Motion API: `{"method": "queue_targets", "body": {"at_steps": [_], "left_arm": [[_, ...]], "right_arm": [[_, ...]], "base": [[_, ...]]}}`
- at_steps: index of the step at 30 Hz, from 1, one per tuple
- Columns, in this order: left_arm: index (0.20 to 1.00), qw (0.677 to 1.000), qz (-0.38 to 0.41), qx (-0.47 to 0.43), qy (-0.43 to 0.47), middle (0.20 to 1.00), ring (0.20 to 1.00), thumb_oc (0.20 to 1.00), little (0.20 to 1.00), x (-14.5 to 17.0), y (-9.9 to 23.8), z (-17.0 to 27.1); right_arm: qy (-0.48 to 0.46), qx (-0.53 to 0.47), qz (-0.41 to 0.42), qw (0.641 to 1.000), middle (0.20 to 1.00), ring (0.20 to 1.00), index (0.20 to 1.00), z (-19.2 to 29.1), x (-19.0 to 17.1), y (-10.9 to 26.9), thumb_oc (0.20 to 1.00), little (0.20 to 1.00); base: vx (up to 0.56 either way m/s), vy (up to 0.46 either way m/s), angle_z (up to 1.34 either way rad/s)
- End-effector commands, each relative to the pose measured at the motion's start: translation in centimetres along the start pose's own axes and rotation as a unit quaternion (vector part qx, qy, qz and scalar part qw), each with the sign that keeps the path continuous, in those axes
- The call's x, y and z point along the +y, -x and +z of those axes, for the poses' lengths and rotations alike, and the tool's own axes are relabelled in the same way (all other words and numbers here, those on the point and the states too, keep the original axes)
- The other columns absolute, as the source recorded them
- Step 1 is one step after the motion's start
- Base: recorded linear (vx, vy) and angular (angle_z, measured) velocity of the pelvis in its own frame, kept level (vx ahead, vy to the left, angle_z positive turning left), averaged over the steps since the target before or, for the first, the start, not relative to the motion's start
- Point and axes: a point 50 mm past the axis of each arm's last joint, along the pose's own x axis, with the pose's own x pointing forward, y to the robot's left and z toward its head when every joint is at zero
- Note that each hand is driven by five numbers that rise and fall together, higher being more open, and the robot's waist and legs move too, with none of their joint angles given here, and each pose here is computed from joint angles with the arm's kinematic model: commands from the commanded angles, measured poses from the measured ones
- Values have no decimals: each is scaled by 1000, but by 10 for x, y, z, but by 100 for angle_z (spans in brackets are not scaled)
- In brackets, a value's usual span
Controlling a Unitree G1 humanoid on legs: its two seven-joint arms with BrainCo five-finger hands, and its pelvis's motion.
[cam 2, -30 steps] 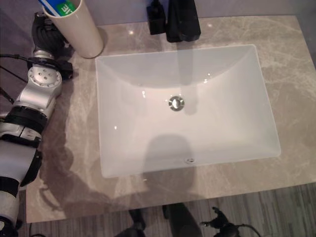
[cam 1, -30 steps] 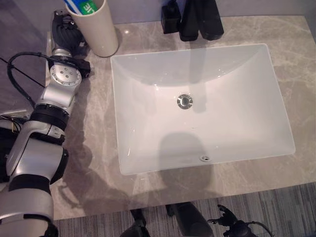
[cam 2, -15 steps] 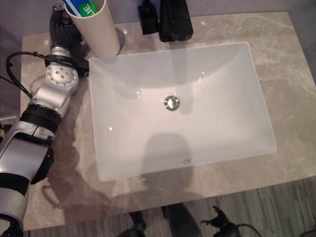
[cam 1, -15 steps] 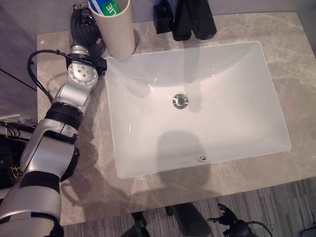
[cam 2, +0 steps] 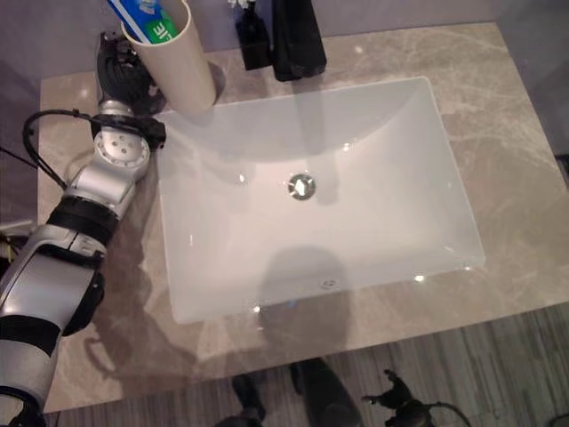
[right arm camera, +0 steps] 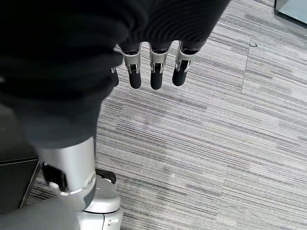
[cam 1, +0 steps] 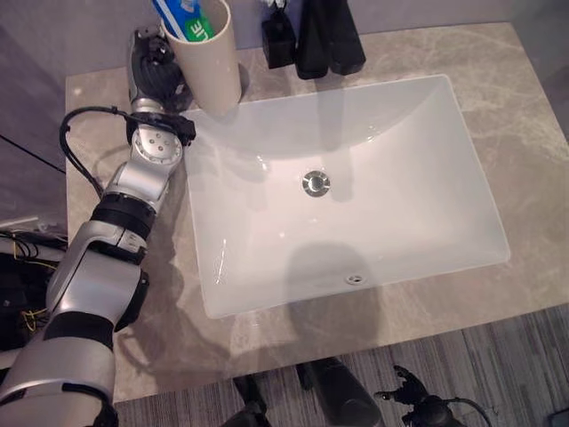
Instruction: Put brush and paste in cup on sink, flatten towel.
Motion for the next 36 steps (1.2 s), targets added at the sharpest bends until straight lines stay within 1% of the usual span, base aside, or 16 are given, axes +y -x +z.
{"method": "queue_targets", "body": {"at_steps": [1, 9, 11, 17, 22, 23, 24, 25, 26, 27, 28, 29, 30, 33, 35, 36], "left_arm": [[200, 997, 45, 61, -16, 200, 200, 200, 200, 15, 17, -41], [200, 993, 87, 78, 6, 200, 200, 200, 200, 30, 35, -61], [200, 993, 98, 67, 26, 200, 200, 200, 200, 39, 52, -68], [200, 993, 64, 46, 84, 200, 200, 200, 200, 47, 112, -79], [200, 994, 6, 76, 83, 200, 200, 200, 200, 71, 174, -95], [200, 994, 5, 77, 82, 200, 200, 200, 200, 72, 176, -95], [416, 991, -17, 109, 73, 416, 416, 416, 416, 79, 201, -104], [529, 989, -21, 128, 76, 529, 529, 529, 529, 84, 213, -109], [570, 986, -17, 144, 81, 570, 570, 570, 570, 88, 222, -111], [871, 982, -14, 174, 74, 871, 871, 871, 871, 95, 235, -119], [1000, 977, -7, 195, 82, 1000, 1000, 1000, 1000, 97, 245, -123], [1000, 977, -7, 195, 82, 1000, 1000, 1000, 1000, 97, 245, -123], [1000, 962, 12, 261, 73, 1000, 1000, 1000, 1000, 109, 274, -138], [1000, 938, 2, 344, 42, 1000, 1000, 1000, 1000, 116, 308, -159], [1000, 903, -36, 427, 32, 1000, 1000, 1000, 1000, 110, 342, -178], [1000, 863, -46, 498, 65, 1000, 1000, 1000, 1000, 98, 370, -189]], "right_arm": [[9, 15, -20, 1000, 1000, 1000, 1000, -12, -13, 2, 1000, 1000], [14, 38, -18, 999, 1000, 1000, 1000, -25, -12, 6, 1000, 1000], [12, 59, -19, 998, 1000, 1000, 1000, -36, -13, 9, 1000, 1000], [-9, 97, -11, 995, 1000, 1000, 1000, -53, -8, 14, 1000, 1000], [-46, 133, -2, 990, 1000, 1000, 1000, -67, 1, 20, 1000, 1000], [-45, 133, -1, 990, 1000, 1000, 1000, -68, 2, 20, 1000, 1000], [-62, 141, 0, 988, 1000, 1000, 1000, -71, 6, 22, 1000, 1000], [-73, 144, -1, 987, 1000, 1000, 1000, -71, 7, 22, 1000, 1000], [-83, 143, -3, 986, 1000, 1000, 1000, -70, 8, 21, 1000, 1000], [-91, 145, -3, 985, 1000, 1000, 1000, -70, 10, 21, 1000, 1000], [-99, 144, -3, 985, 1000, 1000, 1000, -68, 12, 21, 1000, 1000], [-99, 144, -2, 985, 1000, 1000, 1000, -68, 12, 21, 1000, 1000], [-117, 139, -2, 983, 1000, 1000, 1000, -65, 17, 20, 1000, 1000], [-133, 128, 0, 983, 1000, 1000, 1000, -59, 22, 19, 1000, 1000], [-143, 124, 0, 982, 1000, 1000, 1000, -57, 22, 18, 1000, 1000], [-142, 121, 2, 982, 1000, 1000, 1000, -53, 22, 17, 1000, 1000]], "base": [[0, 0, 0], [5, 7, 0], [23, 75, 9], [-16, 83, 19], [-68, 132, 9], [-171, 183, 34], [-199, 202, 39], [-268, 249, 42], [-224, 212, 26], [-225, 198, 30], [-155, 148, 32], [-225, 210, 44], [-189, 175, 41], [-221, 186, 39], [-197, 162, -1], [-146, 124, -8]]}}
